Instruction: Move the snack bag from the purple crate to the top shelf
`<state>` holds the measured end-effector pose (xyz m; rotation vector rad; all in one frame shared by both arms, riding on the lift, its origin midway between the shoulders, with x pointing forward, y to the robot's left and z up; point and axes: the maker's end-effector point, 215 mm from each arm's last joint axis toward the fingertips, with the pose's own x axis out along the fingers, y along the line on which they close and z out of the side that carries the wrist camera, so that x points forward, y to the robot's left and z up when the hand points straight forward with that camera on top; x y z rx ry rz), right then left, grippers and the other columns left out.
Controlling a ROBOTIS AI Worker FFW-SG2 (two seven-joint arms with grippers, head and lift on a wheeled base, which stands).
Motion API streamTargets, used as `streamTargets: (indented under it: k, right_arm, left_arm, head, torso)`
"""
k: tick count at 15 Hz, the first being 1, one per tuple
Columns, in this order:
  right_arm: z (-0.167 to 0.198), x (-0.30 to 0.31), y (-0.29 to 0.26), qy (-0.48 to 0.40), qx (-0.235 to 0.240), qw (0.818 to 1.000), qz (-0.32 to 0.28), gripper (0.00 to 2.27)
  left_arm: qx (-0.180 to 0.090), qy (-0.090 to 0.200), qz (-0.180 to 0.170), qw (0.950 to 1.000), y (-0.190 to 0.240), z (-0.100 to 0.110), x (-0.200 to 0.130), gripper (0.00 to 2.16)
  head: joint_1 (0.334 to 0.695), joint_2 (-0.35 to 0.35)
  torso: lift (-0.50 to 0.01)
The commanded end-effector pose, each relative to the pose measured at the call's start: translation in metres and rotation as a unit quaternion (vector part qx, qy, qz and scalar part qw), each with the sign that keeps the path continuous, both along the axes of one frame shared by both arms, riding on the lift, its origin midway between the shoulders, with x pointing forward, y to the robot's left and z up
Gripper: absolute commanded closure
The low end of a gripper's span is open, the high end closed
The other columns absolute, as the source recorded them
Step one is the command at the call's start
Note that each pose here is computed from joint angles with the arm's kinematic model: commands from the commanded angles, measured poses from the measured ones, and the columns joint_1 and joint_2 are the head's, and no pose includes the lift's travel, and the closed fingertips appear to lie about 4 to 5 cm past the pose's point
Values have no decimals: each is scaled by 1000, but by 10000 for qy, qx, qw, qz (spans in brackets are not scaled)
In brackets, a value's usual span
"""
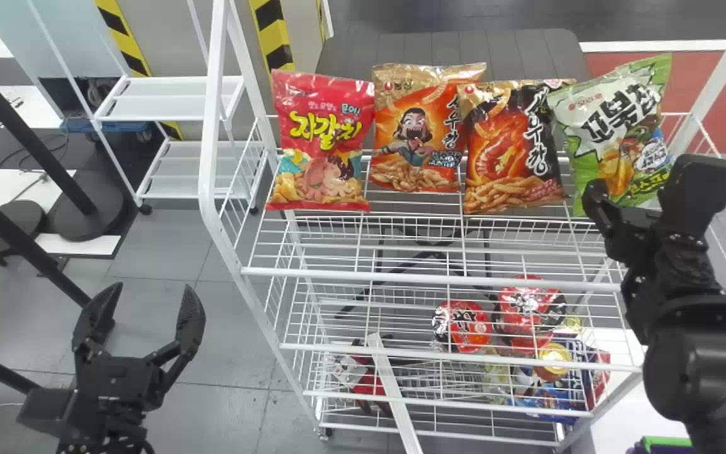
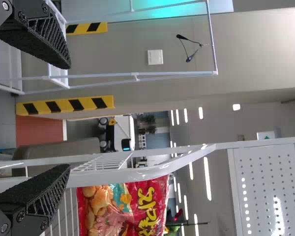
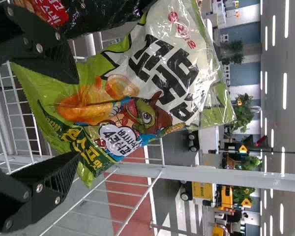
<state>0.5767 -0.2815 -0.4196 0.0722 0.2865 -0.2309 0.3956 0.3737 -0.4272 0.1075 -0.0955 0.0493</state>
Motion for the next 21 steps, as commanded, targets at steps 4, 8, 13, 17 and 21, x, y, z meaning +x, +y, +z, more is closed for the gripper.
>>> streamTargets:
  k: [4,8,13,17,21]
  right_arm:
    - [40,-24,30,-433,-45,9987,250,157]
    - [40,-56,55,-503,-693,9950,518,124]
    - [30,-86,62,-532,-655,9944,636,120]
    - [45,-121,70,-1147,-507,9888,809,154]
    - [41,-163,93,-1388,-427,9845,980,157]
  left_arm:
    - [-10,-37,43,10000,4,3,0,100]
    - [-3,-67,96,9999,9,6,-1,100]
    - [8,-59,136,9999,11,8,-5,100]
    - [143,5,73,9999,12,8,-11,100]
    - [140,47,-36,9999,4,8,-14,100]
  head:
    - [695,118]
    - [695,158]
    - [695,201]
    - [695,215]
    - [695,238]
  torso:
    - [9]
    - [9]
    - [9]
    - [9]
    - [9]
